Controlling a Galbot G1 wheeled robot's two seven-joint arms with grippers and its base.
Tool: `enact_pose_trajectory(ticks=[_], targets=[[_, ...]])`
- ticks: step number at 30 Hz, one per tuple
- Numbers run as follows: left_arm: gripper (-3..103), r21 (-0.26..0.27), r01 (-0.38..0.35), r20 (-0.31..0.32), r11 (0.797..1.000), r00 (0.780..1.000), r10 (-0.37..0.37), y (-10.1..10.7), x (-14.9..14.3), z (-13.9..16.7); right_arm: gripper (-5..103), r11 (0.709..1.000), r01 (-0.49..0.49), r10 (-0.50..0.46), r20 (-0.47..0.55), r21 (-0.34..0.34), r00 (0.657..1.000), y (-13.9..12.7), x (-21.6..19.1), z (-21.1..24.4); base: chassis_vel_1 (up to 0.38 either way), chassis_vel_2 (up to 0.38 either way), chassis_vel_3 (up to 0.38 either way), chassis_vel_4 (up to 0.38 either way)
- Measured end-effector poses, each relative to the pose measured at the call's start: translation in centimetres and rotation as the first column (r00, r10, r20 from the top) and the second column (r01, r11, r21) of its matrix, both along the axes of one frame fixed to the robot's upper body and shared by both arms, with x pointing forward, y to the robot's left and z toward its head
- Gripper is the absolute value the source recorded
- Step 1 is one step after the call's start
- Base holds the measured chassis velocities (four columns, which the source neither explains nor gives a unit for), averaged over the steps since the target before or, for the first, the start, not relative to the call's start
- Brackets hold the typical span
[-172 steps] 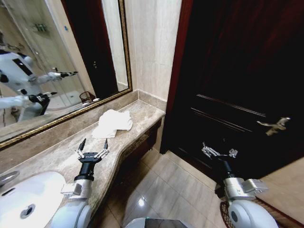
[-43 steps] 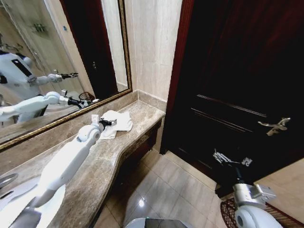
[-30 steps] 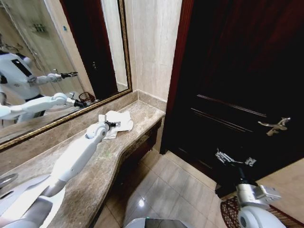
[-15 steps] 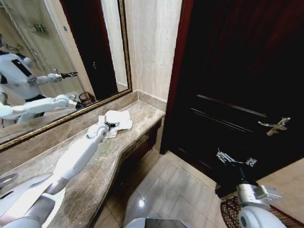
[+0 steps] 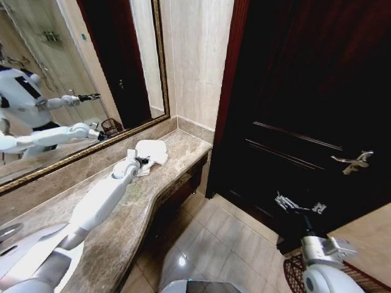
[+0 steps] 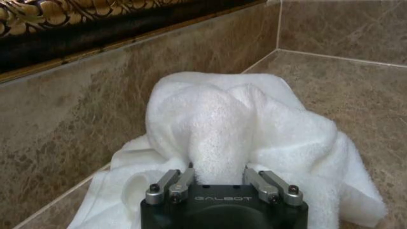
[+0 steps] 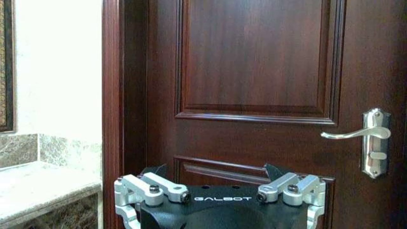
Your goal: Discard the used towel into the hamper.
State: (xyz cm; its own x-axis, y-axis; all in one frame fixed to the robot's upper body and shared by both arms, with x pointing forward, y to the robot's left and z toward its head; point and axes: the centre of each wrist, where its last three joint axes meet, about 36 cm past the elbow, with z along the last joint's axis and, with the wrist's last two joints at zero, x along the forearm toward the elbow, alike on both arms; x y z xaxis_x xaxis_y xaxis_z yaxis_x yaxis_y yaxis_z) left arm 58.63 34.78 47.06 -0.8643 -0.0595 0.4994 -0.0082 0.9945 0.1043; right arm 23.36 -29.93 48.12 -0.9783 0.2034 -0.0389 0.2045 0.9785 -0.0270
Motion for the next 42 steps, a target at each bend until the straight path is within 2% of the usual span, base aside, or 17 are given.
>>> enact_pose_trajectory(ticks=[2, 4, 6, 11, 13, 15, 18, 19, 22, 24, 26, 27, 31, 32, 35, 39, 42], targets=[[28, 0.000, 0.000, 0.000, 1.000, 1.000, 0.000, 0.0, 0.0, 0.0, 100, 1.000, 0.000, 0.000, 0.000, 0.000, 1.000, 0.0, 0.0, 0.0, 0.000, 0.000, 0.000, 0.000], [19, -0.001, -0.001, 0.006, 1.000, 1.000, 0.001, 0.0, 0.0, 0.0, 100, 1.000, 0.000, 0.000, -0.002, 0.000, 1.000, 0.0, 0.0, 0.0, 0.000, 0.000, 0.000, 0.000], [16, 0.000, 0.001, 0.020, 1.000, 1.000, -0.001, 0.0, 0.0, 0.0, 100, 1.000, 0.000, 0.000, -0.003, -0.001, 1.000, 0.0, 0.0, -0.1, 0.000, 0.000, 0.000, 0.000], [14, 0.008, 0.003, 0.061, 1.000, 0.998, -0.003, -0.1, -0.3, -0.1, 100, 1.000, -0.001, 0.001, -0.003, -0.001, 1.000, 0.0, 0.1, -0.1, 0.000, 0.000, 0.000, 0.000], [14, -0.001, 0.007, 0.122, 1.000, 0.993, -0.007, -0.2, -0.5, -0.1, 100, 1.000, -0.002, 0.002, -0.002, 0.000, 1.000, 0.0, 0.1, -0.1, 0.000, 0.000, 0.000, 0.000], [14, -0.003, 0.008, 0.140, 1.000, 0.990, -0.008, -0.2, -0.5, -0.1, 100, 1.000, -0.002, 0.002, -0.002, 0.000, 1.000, 0.0, 0.1, -0.1, 0.000, 0.000, 0.000, 0.000], [14, 0.015, 0.024, 0.285, 1.000, 0.958, -0.027, -0.1, -1.3, -0.2, 100, 1.000, -0.003, 0.003, 0.000, -0.001, 1.000, 0.0, 0.2, 0.0, 0.000, 0.000, 0.000, 0.000], [14, 0.015, 0.024, 0.285, 1.000, 0.958, -0.027, -0.1, -1.3, -0.2, 100, 1.000, -0.003, 0.003, 0.000, -0.001, 1.000, 0.0, 0.2, 0.0, 0.000, 0.000, 0.000, 0.000], [14, 0.033, 0.062, 0.406, 0.998, 0.911, -0.070, 0.4, -3.5, 1.3, 100, 1.000, -0.003, 0.003, 0.003, 0.003, 1.000, 0.0, 0.2, 0.2, 0.000, 0.000, 0.000, 0.000], [14, 0.034, 0.066, 0.417, 0.997, 0.906, -0.074, 0.5, -4.1, 1.6, 100, 1.000, -0.003, 0.003, 0.003, 0.003, 1.000, 0.0, 0.2, 0.2, 0.000, 0.000, 0.000, 0.000], [14, 0.034, 0.093, 0.460, 0.995, 0.882, -0.098, 0.6, -7.2, 3.0, 100, 1.000, -0.006, 0.006, 0.007, 0.006, 1.000, 0.1, 0.3, 0.3, 0.000, 0.000, 0.000, 0.000], [14, 0.034, 0.093, 0.460, 0.995, 0.882, -0.098, 0.6, -7.2, 3.0, 100, 1.000, -0.006, 0.006, 0.007, 0.006, 1.000, 0.1, 0.3, 0.3, 0.000, 0.000, 0.000, 0.000], [14, 0.055, 0.137, 0.505, 0.989, 0.851, -0.146, -0.4, -12.2, 4.1, 100, 1.000, -0.014, 0.014, 0.010, 0.015, 1.000, 0.3, 0.3, 0.6, 0.000, 0.000, 0.000, 0.000], [14, 0.055, 0.137, 0.505, 0.989, 0.851, -0.146, -0.4, -12.2, 4.1, 100, 1.000, -0.014, 0.014, 0.010, 0.015, 1.000, 0.3, 0.3, 0.6, 0.000, 0.000, 0.000, 0.000], [14, 0.048, 0.138, 0.534, 0.989, 0.834, -0.143, -1.0, -16.0, 4.7, 100, 1.000, -0.022, 0.022, 0.018, 0.020, 1.000, 0.5, 0.3, 0.9, 0.000, 0.000, 0.000, 0.000], [14, 0.040, 0.129, 0.533, 0.991, 0.836, -0.130, -0.7, -17.9, 4.9, 100, 0.999, -0.028, 0.027, 0.022, 0.021, 0.999, 0.5, 0.2, 1.2, 0.000, 0.000, 0.000, 0.000], [14, 0.041, 0.123, 0.530, 0.992, 0.838, -0.126, 0.1, -21.0, 5.1, 100, 0.999, -0.036, 0.035, 0.024, 0.020, 0.999, 0.5, 0.0, 1.5, 0.000, 0.000, 0.000, 0.000]])
